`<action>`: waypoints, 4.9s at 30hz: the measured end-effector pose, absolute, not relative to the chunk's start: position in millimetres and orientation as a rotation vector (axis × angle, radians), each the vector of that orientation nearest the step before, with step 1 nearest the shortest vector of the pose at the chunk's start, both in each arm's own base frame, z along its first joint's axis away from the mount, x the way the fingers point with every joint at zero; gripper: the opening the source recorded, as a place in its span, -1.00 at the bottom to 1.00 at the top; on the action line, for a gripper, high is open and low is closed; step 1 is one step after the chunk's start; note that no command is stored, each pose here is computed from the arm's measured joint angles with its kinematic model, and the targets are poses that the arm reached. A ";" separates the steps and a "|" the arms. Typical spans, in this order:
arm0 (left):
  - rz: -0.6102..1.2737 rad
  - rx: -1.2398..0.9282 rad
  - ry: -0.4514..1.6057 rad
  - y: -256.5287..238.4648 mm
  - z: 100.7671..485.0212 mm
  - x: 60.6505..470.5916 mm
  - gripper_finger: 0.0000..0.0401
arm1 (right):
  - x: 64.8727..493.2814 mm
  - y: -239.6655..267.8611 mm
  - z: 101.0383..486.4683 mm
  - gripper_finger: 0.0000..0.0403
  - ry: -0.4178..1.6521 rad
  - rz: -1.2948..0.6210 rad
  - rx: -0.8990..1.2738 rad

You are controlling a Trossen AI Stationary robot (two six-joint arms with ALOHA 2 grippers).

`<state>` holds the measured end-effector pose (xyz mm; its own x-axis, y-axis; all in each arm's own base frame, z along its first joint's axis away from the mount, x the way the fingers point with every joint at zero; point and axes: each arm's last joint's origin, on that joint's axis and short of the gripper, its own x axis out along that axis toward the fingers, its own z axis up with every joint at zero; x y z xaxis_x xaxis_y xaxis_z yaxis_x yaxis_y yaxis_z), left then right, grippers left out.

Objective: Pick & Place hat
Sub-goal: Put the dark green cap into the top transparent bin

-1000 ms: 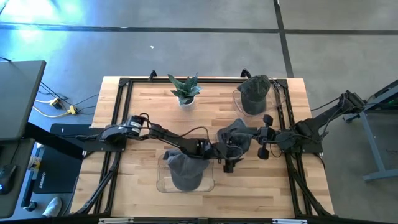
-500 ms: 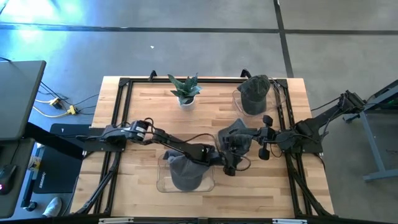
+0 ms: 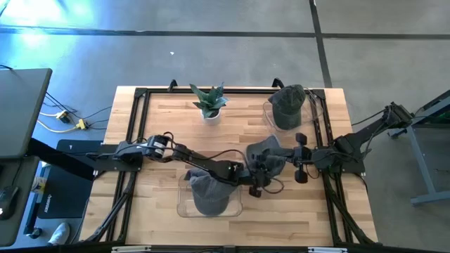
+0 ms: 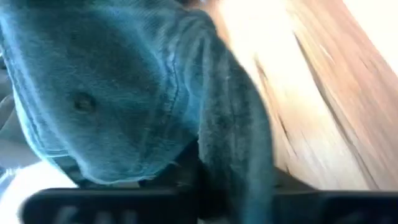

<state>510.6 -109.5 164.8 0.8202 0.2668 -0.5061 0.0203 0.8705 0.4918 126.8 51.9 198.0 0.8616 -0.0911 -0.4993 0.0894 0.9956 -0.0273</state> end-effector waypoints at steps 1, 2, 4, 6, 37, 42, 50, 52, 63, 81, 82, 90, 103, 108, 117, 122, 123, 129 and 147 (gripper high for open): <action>0.105 0.546 0.619 -110.1 168.5 508.0 -0.80 | 126.3 52.9 196.9 -0.98 0.545 -0.056 0.007; 0.076 0.584 0.630 -111.5 173.5 505.4 -0.89 | 125.7 54.0 195.9 -0.97 0.567 -0.011 0.016; 0.037 0.658 0.643 -111.8 187.3 501.5 -0.95 | 123.8 56.5 193.3 -0.94 0.620 0.092 0.031; 0.005 0.722 0.674 -110.8 199.4 498.0 -0.90 | 122.2 59.1 190.8 -0.92 0.672 0.193 0.043; -0.136 0.632 0.885 -68.0 240.2 493.9 -0.86 | 165.4 99.4 160.3 0.23 0.570 0.054 -0.341; -0.050 0.634 0.889 -65.5 248.3 491.1 -0.86 | 175.1 115.7 148.4 0.23 0.538 0.087 -0.274; -0.006 0.643 0.937 -63.3 244.4 488.4 -0.86 | 177.0 119.1 154.0 0.23 0.562 0.055 -0.234; -0.006 0.639 0.948 -63.2 243.6 487.6 -0.86 | 175.3 119.0 158.7 0.23 0.572 0.093 -0.182; 0.030 0.593 0.948 -62.9 243.6 487.4 -0.86 | 179.0 119.5 166.1 0.49 0.518 0.084 -0.040; 0.082 0.537 0.947 -62.7 243.5 487.1 -0.86 | 205.7 118.9 120.2 0.21 0.482 -0.243 -0.158; 0.058 0.526 0.946 -63.4 243.3 487.1 -0.86 | 207.2 117.5 119.8 0.10 0.498 -0.212 -0.155; -0.220 0.471 0.937 -70.6 241.1 486.0 -0.86 | 210.9 104.6 119.0 -0.92 0.654 0.031 -0.138; -0.520 0.371 0.797 -74.5 233.5 495.8 -0.35 | 184.4 93.8 152.6 -0.94 0.738 0.223 -0.081; -0.505 0.381 0.723 -75.6 229.7 501.0 0.08 | 178.5 88.2 157.0 -0.96 0.744 0.132 -0.074; -0.494 0.385 0.766 -74.5 212.8 497.5 0.24 | 162.7 83.0 178.4 -0.96 0.667 0.102 -0.029; -0.515 0.354 0.711 -76.1 213.1 500.5 0.03 | 157.3 81.3 177.6 -0.96 0.659 0.110 -0.001; -0.535 0.342 0.694 -76.9 213.9 501.1 -0.03 | 156.7 81.1 176.8 -0.95 0.662 0.113 0.003; -0.640 0.305 0.634 -79.5 216.9 502.1 -0.46 | 155.9 82.5 175.8 -0.95 0.675 0.157 0.014; -0.662 0.401 0.677 -74.6 215.3 506.1 -0.77 | 151.4 86.6 172.1 -0.86 0.734 0.414 -0.115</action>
<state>506.1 -74.6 215.3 0.5900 -0.4270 -0.6852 0.6753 0.7261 0.1289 151.4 86.6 172.1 0.6661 0.3262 -0.6708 -0.4055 0.9131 0.0414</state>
